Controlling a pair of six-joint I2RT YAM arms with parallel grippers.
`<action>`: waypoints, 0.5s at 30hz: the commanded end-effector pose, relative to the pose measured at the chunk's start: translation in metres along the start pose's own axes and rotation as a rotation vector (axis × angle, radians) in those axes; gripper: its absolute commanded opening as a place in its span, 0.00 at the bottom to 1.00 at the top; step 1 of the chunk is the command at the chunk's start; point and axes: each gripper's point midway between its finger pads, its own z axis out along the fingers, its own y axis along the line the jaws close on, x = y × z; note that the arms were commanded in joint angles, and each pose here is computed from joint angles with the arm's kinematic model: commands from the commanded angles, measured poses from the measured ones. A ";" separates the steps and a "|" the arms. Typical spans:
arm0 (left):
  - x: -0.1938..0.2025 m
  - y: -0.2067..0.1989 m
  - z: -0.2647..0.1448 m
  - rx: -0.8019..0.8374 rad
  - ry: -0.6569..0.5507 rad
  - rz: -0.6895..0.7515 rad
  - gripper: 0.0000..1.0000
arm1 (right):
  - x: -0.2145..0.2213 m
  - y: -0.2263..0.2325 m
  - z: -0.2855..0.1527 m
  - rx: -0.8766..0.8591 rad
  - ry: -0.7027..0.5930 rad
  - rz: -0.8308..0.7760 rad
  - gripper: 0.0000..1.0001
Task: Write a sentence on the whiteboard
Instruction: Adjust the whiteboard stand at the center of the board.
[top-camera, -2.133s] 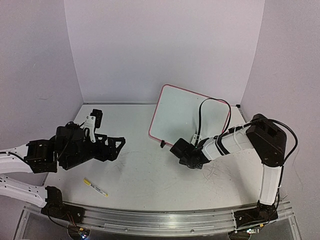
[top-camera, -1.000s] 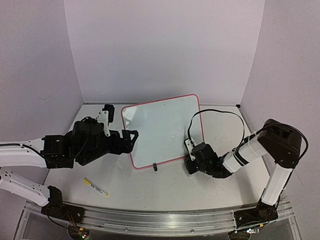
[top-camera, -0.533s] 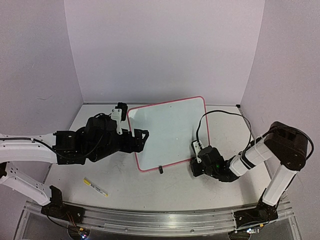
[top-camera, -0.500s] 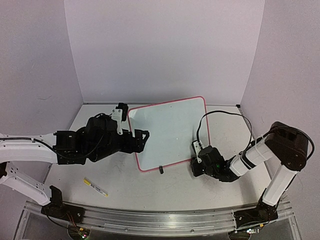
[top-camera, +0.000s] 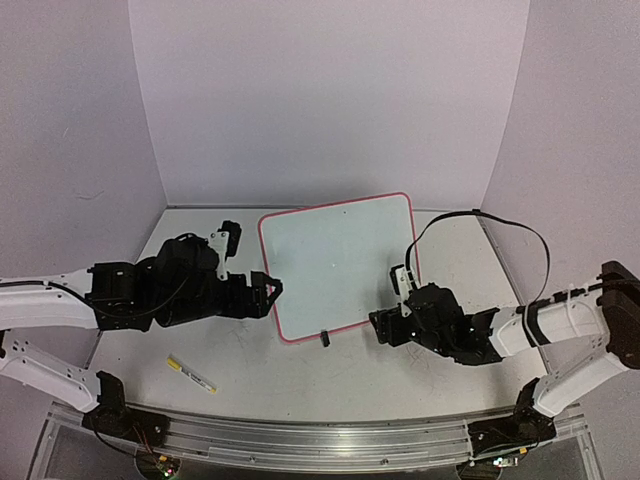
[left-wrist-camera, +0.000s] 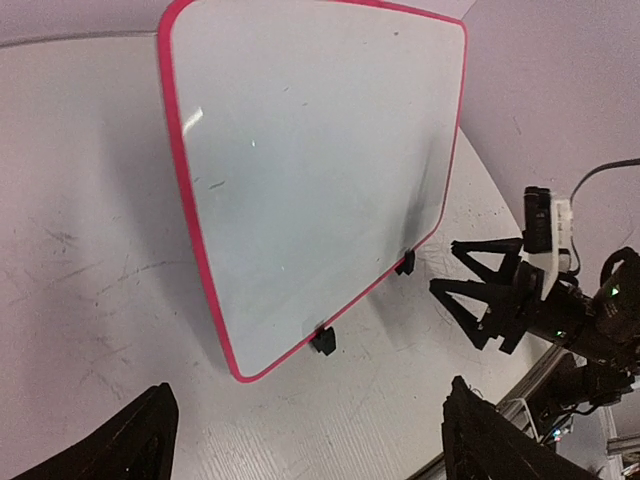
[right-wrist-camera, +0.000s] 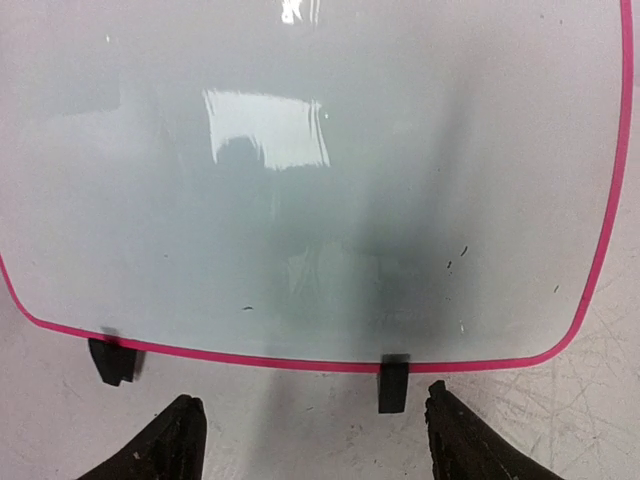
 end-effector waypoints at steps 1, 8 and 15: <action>0.041 0.050 -0.006 -0.114 0.144 -0.193 0.93 | -0.004 -0.012 -0.023 0.032 -0.016 0.069 0.78; 0.104 0.147 -0.012 -0.456 0.305 -0.499 0.94 | -0.032 -0.014 -0.053 -0.006 -0.106 0.112 0.79; 0.124 0.184 -0.037 -0.680 0.249 -0.707 0.90 | -0.059 -0.014 -0.073 -0.028 -0.180 0.103 0.77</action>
